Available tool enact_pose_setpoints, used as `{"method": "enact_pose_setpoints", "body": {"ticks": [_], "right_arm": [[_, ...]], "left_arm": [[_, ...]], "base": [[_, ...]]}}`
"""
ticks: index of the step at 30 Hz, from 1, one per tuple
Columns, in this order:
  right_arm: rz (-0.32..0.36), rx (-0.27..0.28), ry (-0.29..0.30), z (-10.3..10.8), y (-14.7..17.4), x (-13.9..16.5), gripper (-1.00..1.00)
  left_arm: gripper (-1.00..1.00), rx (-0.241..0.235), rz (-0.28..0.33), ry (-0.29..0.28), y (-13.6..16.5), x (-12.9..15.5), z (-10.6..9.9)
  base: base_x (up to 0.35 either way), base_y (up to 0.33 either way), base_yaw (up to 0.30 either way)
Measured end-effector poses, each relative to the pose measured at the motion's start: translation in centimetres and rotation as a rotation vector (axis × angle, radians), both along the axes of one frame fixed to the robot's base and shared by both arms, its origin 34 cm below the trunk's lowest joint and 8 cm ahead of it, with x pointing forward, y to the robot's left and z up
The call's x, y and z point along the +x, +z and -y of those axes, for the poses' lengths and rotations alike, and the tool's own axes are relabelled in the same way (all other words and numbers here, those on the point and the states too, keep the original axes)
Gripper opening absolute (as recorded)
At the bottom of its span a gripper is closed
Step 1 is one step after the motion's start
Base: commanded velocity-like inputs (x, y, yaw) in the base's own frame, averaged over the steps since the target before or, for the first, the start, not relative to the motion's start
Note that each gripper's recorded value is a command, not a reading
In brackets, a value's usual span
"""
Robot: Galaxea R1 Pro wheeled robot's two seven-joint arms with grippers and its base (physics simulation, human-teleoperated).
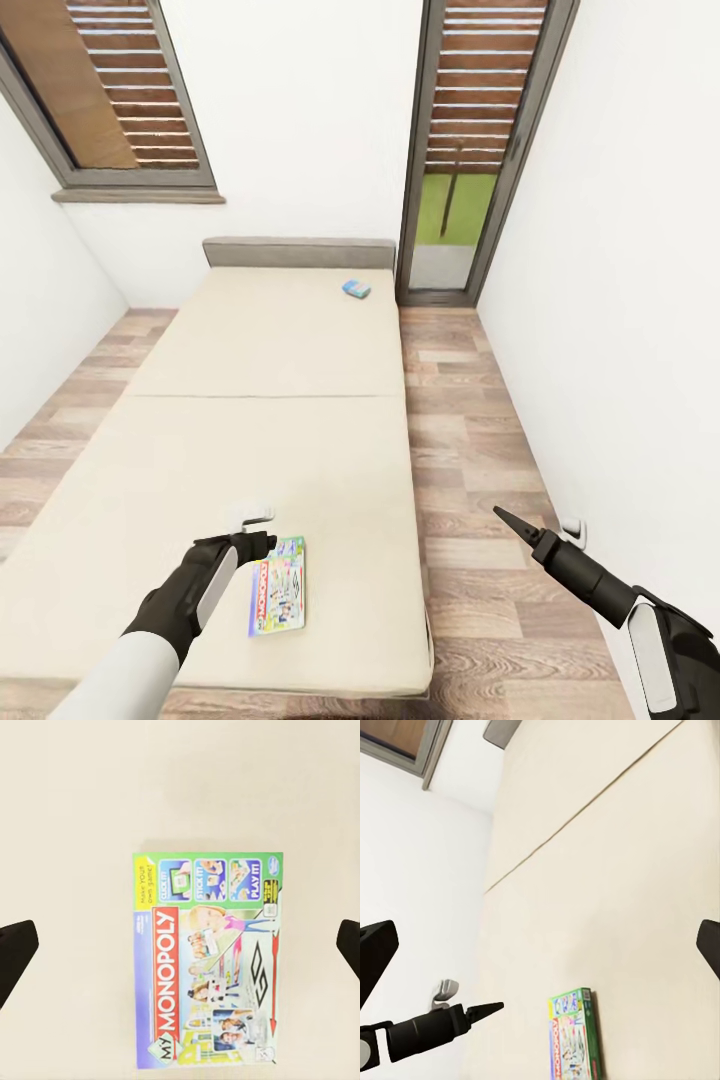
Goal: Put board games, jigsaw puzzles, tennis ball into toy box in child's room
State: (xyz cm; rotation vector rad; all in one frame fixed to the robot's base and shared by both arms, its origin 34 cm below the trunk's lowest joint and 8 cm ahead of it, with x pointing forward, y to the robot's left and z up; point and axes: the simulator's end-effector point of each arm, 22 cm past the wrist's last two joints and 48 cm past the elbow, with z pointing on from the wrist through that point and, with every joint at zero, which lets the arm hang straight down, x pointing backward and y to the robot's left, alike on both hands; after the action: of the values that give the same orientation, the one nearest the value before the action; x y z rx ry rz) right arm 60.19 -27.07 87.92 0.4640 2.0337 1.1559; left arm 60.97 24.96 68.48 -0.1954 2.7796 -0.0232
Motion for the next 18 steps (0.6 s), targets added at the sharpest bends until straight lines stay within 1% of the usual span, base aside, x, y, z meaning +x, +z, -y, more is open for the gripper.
{"method": "enact_pose_setpoints", "body": {"ticks": [18], "right_arm": [[-0.019, -0.001, -0.002, 0.07, -0.95, -0.44, 1.0]], "left_arm": [[1.0, -0.001, -0.017, 0.0, -0.84, -0.55, 0.05]], "base": [[0.0, 0.0, 0.0]]}}
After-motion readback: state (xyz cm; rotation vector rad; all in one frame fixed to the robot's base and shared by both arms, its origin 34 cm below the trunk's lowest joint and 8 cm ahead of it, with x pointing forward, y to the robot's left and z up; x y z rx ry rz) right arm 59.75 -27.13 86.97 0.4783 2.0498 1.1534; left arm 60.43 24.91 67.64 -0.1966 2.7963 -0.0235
